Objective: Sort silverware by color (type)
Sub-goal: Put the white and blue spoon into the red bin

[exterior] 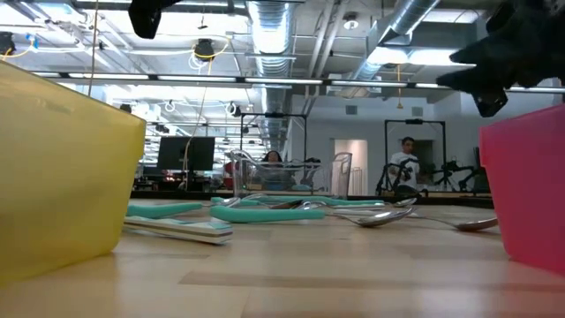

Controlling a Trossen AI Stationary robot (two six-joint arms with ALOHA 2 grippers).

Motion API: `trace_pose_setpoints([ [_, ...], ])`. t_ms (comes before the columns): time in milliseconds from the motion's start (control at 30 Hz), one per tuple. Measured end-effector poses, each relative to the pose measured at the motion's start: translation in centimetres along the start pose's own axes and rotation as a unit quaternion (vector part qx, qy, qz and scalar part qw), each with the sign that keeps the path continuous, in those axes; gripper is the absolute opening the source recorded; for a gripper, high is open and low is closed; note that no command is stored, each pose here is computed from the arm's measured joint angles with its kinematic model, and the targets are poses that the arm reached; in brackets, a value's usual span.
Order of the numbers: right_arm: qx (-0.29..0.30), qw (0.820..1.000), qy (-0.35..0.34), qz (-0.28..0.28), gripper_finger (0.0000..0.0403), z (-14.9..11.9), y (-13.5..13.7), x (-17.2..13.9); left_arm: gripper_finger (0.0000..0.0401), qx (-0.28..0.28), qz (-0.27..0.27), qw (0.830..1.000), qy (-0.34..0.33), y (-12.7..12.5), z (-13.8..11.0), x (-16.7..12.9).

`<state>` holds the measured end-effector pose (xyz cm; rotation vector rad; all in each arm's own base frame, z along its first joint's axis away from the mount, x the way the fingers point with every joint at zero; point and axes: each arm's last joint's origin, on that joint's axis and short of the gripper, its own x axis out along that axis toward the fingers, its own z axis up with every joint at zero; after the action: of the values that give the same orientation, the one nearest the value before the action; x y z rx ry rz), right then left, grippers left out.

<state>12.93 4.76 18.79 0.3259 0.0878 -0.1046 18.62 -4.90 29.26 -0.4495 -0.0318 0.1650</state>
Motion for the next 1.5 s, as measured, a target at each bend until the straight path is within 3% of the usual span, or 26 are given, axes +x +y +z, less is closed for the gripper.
trace_pose_setpoints([
  [600, -0.068, 0.991, 0.069, -0.091, 0.0201, -1.2, 1.2, 4.2, 0.0238, 0.017, 0.037, 0.999, 0.024, 1.0, -0.7, 0.8],
  [1000, -0.079, 0.982, 0.110, -0.133, 0.0201, -1.5, 1.7, 8.1, 0.0238, 0.027, 0.054, 0.997, 0.041, 1.2, -1.6, 1.6],
  [1267, -0.062, 0.969, 0.170, -0.167, 0.0201, -3.0, 2.3, 12.2, 0.0238, 0.025, 0.062, 0.996, 0.055, 1.3, -2.1, 1.9],
  [1500, -0.063, 0.941, 0.268, -0.196, 0.0201, -4.7, 3.6, 14.5, 0.0238, 0.025, 0.064, 0.996, 0.057, 1.3, -2.2, 1.9],
])
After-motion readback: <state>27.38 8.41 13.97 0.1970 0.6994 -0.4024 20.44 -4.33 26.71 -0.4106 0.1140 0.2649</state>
